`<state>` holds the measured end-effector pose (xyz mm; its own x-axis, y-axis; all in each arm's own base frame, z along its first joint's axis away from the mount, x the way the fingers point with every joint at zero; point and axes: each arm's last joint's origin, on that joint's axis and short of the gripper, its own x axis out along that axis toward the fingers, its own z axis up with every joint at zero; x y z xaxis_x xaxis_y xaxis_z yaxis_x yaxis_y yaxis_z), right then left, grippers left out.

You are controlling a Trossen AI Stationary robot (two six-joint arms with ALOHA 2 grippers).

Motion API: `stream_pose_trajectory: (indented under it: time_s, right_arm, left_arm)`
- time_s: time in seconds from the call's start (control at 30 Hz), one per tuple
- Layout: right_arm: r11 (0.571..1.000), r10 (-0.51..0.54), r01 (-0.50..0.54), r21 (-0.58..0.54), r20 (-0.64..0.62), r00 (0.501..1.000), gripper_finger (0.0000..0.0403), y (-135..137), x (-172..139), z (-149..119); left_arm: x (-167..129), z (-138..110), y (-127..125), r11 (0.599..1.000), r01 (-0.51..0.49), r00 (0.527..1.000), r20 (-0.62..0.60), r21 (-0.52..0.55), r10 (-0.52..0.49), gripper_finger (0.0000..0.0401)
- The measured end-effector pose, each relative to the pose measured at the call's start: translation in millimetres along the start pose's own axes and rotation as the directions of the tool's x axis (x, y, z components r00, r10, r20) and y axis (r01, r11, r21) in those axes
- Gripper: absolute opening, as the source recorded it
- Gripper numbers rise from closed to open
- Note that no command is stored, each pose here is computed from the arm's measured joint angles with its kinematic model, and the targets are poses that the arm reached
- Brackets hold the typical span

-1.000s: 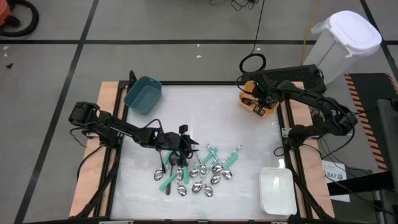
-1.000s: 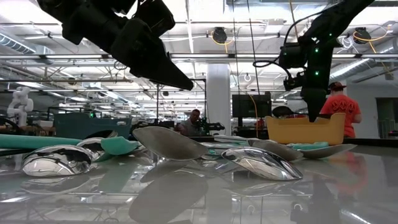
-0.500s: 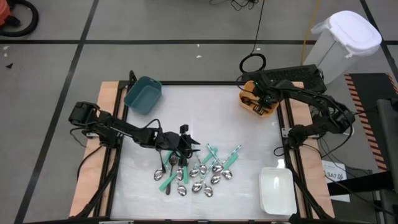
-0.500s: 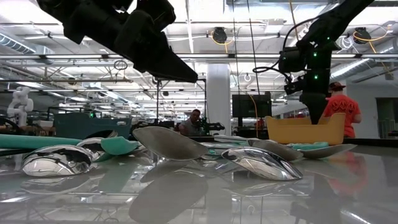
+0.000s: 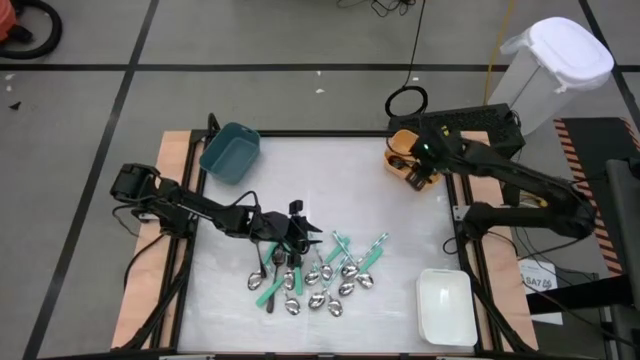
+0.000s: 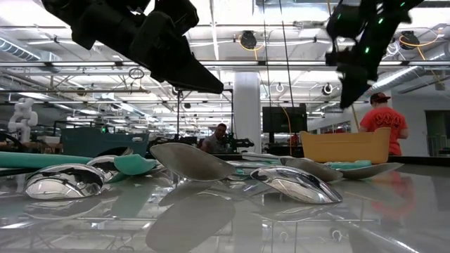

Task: Sort silverware by color (type)
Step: Put the black spoon into the yellow bin

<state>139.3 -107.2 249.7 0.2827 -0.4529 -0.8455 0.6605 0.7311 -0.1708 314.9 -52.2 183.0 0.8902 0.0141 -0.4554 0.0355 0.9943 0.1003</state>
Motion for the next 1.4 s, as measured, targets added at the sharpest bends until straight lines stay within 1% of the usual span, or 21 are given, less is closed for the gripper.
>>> stream_pose_trajectory:
  time_s: [0.1, 0.2, 0.27, 0.33, 0.43, 0.53, 0.6, 0.63, 0.67, 0.73, 0.83, 0.93, 1.03, 1.1, 1.17, 1.23, 1.33, 1.4]
  right_arm:
    - [0.995, 0.095, -0.095, -0.009, 0.098, 0.991, 0.0157, 15.5, -20.8, -4.9]
    - [0.979, 0.201, -0.197, -0.047, 0.143, 0.969, 0.0155, 33.3, -35.2, -10.9]
    - [0.963, 0.267, -0.256, -0.083, 0.163, 0.950, 0.0152, 47.2, -40.1, -15.9]
    - [0.938, 0.341, -0.320, -0.132, 0.190, 0.921, 0.0151, 63.2, -41.0, -21.9]
    - [0.902, 0.424, -0.382, -0.199, 0.248, 0.871, 0.0151, 87.5, -39.3, -30.4]
    - [0.879, 0.466, -0.401, -0.256, 0.291, 0.836, 0.0151, 109.0, -37.5, -38.1]
    - [0.870, 0.480, -0.400, -0.288, 0.306, 0.822, 0.0151, 121.6, -37.6, -42.3]
    - [0.867, 0.484, -0.397, -0.303, 0.312, 0.818, 0.0151, 127.5, -37.8, -43.9]
    - [0.865, 0.484, -0.390, -0.316, 0.318, 0.815, 0.0151, 133.2, -37.9, -45.5]
    - [0.864, 0.478, -0.369, -0.343, 0.325, 0.816, 0.0150, 143.7, -36.6, -48.9]
    - [0.852, 0.490, -0.359, -0.381, 0.343, 0.801, 0.0150, 155.9, -35.8, -49.8]
    - [0.841, 0.503, -0.358, -0.405, 0.344, 0.793, 0.0150, 163.2, -34.6, -50.7]
    - [0.841, 0.499, -0.351, -0.412, 0.338, 0.798, 0.0150, 165.5, -32.3, -51.0]
    - [0.841, 0.497, -0.348, -0.414, 0.334, 0.801, 0.0150, 166.4, -31.2, -51.2]
    - [0.841, 0.496, -0.348, -0.415, 0.333, 0.802, 0.0150, 167.4, -30.4, -51.1]
    - [0.841, 0.495, -0.346, -0.416, 0.331, 0.804, 0.0150, 167.8, -29.8, -51.2]
    - [0.841, 0.495, -0.346, -0.416, 0.331, 0.804, 0.0150, 168.9, -29.0, -51.1]
    - [0.840, 0.495, -0.347, -0.417, 0.328, 0.805, 0.0150, 169.1, -28.7, -51.2]
  left_arm:
    - [0.0, -0.7, 0.9, 0.999, -0.035, 0.999, -0.008, 0.001, 0.035, 0.0131]
    - [-0.3, -4.8, 2.9, 0.994, -0.108, 0.993, -0.049, -0.006, 0.107, 0.0131]
    - [-2.0, -6.1, 4.1, 0.989, -0.143, 0.985, -0.102, -0.037, 0.138, 0.0131]
    - [-2.6, -1.5, 5.2, 0.979, -0.185, 0.972, -0.163, -0.082, 0.170, 0.0131]
    - [-7.4, 6.4, 4.7, 0.952, -0.271, 0.927, -0.306, -0.143, 0.218, 0.0131]
    - [-14.7, 14.7, -0.5, 0.912, -0.343, 0.877, -0.423, -0.223, 0.227, 0.0131]
    - [-21.3, 13.7, -5.6, 0.879, -0.402, 0.833, -0.500, -0.254, 0.237, 0.0131]
    - [-25.2, 12.5, -8.0, 0.857, -0.442, 0.807, -0.534, -0.263, 0.253, 0.0131]
    - [-29.0, 11.4, -10.7, 0.826, -0.490, 0.783, -0.557, -0.279, 0.277, 0.0131]
    - [-35.8, 7.8, -16.7, 0.752, -0.578, 0.745, -0.583, -0.318, 0.326, 0.0131]
    - [-46.4, 0.4, -28.1, 0.649, -0.664, 0.695, -0.627, -0.371, 0.352, 0.0131]
    - [-55.2, -3.9, -40.3, 0.548, -0.713, 0.673, -0.648, -0.437, 0.358, 0.0131]
    - [-63.0, -7.4, -50.5, 0.445, -0.745, 0.657, -0.662, -0.497, 0.361, 0.0131]
    - [-67.4, -9.5, -55.6, 0.389, -0.760, 0.646, -0.674, -0.521, 0.359, 0.0131]
    - [-70.2, -11.8, -60.3, 0.347, -0.770, 0.636, -0.687, -0.536, 0.351, 0.0131]
    - [-68.6, -17.3, -65.2, 0.312, -0.790, 0.611, -0.719, -0.528, 0.332, 0.0131]
    - [-65.9, -25.4, -70.3, 0.280, -0.822, 0.566, -0.765, -0.496, 0.308, 0.0131]
    - [-60.2, -31.6, -73.2, 0.268, -0.839, 0.540, -0.790, -0.474, 0.291, 0.0131]
